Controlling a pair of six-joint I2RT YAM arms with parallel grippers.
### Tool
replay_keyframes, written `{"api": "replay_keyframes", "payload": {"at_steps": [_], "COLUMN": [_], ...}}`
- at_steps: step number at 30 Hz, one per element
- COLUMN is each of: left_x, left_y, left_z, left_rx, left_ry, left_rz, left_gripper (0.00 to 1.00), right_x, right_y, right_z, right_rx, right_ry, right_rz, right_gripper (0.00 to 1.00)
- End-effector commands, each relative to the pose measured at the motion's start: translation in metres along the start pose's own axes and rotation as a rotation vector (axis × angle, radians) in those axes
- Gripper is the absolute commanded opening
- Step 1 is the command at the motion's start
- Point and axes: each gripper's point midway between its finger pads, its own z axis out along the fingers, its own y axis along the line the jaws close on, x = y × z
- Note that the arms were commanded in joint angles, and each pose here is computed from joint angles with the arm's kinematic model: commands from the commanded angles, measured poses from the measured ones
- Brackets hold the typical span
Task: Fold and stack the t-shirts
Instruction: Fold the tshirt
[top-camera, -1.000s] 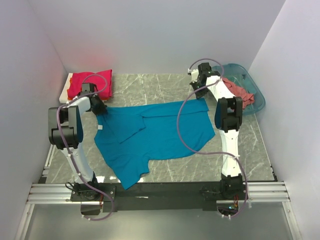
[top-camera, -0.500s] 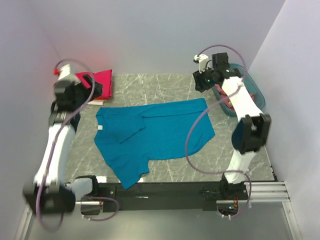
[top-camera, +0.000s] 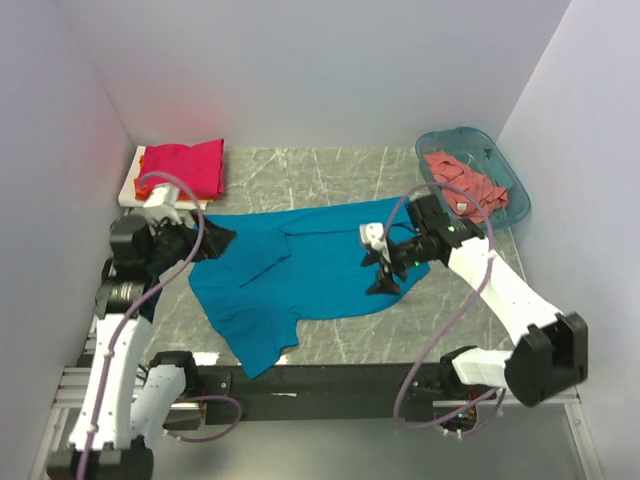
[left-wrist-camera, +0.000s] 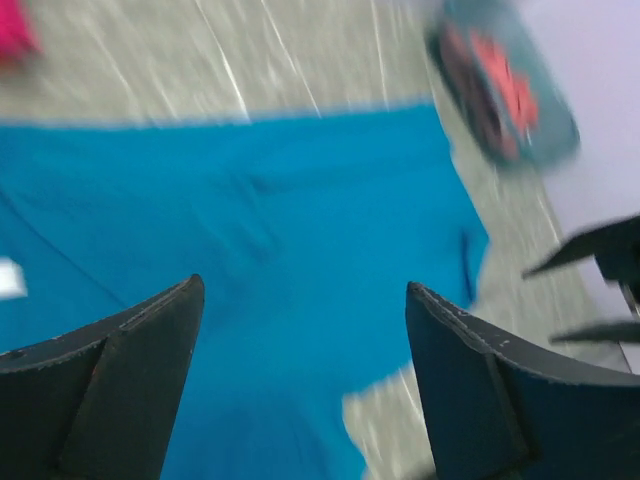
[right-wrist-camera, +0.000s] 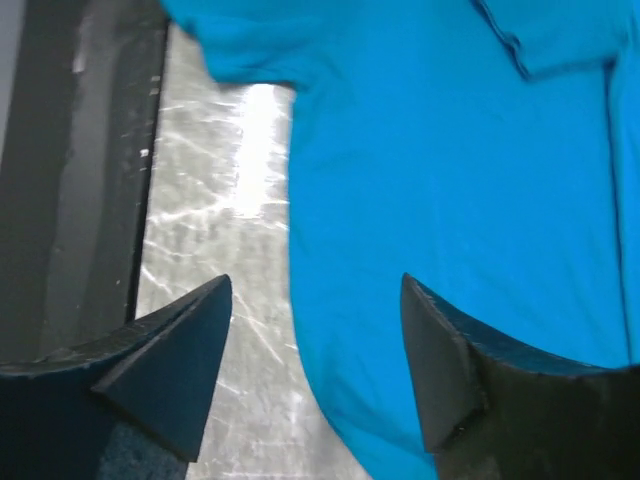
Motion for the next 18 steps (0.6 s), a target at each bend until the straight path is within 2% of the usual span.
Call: {"api": "replay_keyframes", "payload": {"at_steps": [1, 4, 7, 8, 10, 12, 13, 14, 16, 18], "left_x": [0.027, 0.056, 0.092, 0.110, 0.130, 0.164, 0.175, 0.194, 0.221, 0.240], "left_y": [-0.038, -0.061, -0.063, -0.073, -0.073, -0.084, -0.077, -0.085, -0.079, -0.083], "left_z": [-0.015, -0.016, -0.027, -0.037, -0.044, -0.067, -0.067, -0.083, -0.099, -0.120], "left_rx": [0.133, 0.146, 0.088, 0.099, 0.053, 0.029, -0.048, -0.035, -0.165, -0.212], "left_ry": [0.244, 0.392, 0.544, 0.620, 0.692, 0.841, 0.875, 0.954, 1.085, 1.150], "left_rz": [0.019, 0.023, 0.000, 0.004, 0.016, 0.054, 0.099, 0.174, 0.243, 0.383], "left_gripper": [0.85, 0.83, 0.77, 0.76, 0.75, 0.73, 0.73, 0.73, 0.72, 0.72], "right_x": [-0.019, -0.011, -0.008, -0.009, -0.011, -0.010, -0.010, -0.008, -0.007, -0.005], "right_y": [0.017, 0.025, 0.023, 0.020, 0.013, 0.008, 0.006, 0.004, 0.003, 0.003], "right_z": [-0.005, -0.003, -0.009, -0.011, -0.018, -0.026, -0.028, -0.032, -0.035, -0.039], "right_rx": [-0.025, -0.062, -0.055, -0.045, -0.015, 0.013, 0.020, 0.032, 0.038, 0.048], "right_ry": [-0.119, -0.104, -0.104, -0.118, -0.132, -0.147, -0.151, -0.153, -0.166, -0.171], "right_rz": [-0.214, -0.182, -0.142, -0.135, -0.127, -0.114, -0.112, -0.098, -0.093, -0.081], "right_gripper": [0.75, 0.75, 0.75, 0.75, 0.74, 0.74, 0.74, 0.74, 0.74, 0.74]}}
